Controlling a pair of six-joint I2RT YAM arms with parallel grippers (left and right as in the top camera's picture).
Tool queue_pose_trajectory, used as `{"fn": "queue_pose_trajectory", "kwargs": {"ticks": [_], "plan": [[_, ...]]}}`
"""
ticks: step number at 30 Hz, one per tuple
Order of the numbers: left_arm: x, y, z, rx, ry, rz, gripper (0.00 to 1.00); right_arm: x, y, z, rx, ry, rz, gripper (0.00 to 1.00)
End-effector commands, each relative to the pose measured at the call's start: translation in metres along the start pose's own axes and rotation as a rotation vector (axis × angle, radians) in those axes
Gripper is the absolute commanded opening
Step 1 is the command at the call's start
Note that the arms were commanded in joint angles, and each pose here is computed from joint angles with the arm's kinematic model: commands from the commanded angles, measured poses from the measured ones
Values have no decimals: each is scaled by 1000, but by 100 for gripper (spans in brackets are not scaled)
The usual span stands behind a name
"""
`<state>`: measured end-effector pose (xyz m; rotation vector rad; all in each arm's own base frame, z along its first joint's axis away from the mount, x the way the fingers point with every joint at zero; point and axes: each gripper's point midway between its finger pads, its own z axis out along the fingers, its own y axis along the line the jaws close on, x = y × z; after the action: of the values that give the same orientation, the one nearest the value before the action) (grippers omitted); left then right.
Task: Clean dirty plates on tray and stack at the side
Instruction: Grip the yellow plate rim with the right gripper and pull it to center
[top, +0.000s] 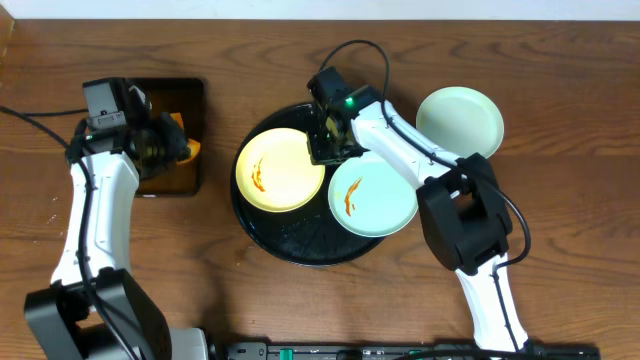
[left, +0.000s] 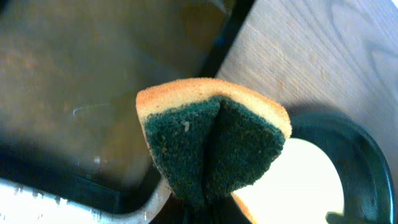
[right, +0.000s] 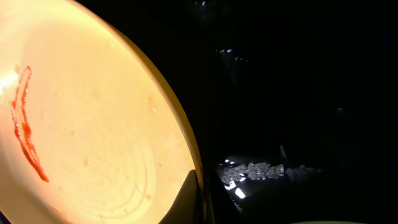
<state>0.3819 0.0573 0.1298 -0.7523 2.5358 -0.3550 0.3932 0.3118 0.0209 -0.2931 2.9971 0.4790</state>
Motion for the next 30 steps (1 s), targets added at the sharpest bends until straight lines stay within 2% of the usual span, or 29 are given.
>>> {"fn": "queue_pose_trajectory", "kwargs": {"ticks": [1,5,11,16,30], "plan": [[26,-14,-2,24,93,31,7,5,5,-7,12,-10,7,1],[53,-30,0,24,173,79,8,10,-8,0,91,-17,2,1],[90,-79,8,78,231,228,8,13,-10,8,85,-17,1,1],[106,-100,21,104,253,294,8,17,-10,13,81,-11,-13,1],[151,-109,93,41,389,218,7,18,-10,15,80,-12,-15,1]]}}
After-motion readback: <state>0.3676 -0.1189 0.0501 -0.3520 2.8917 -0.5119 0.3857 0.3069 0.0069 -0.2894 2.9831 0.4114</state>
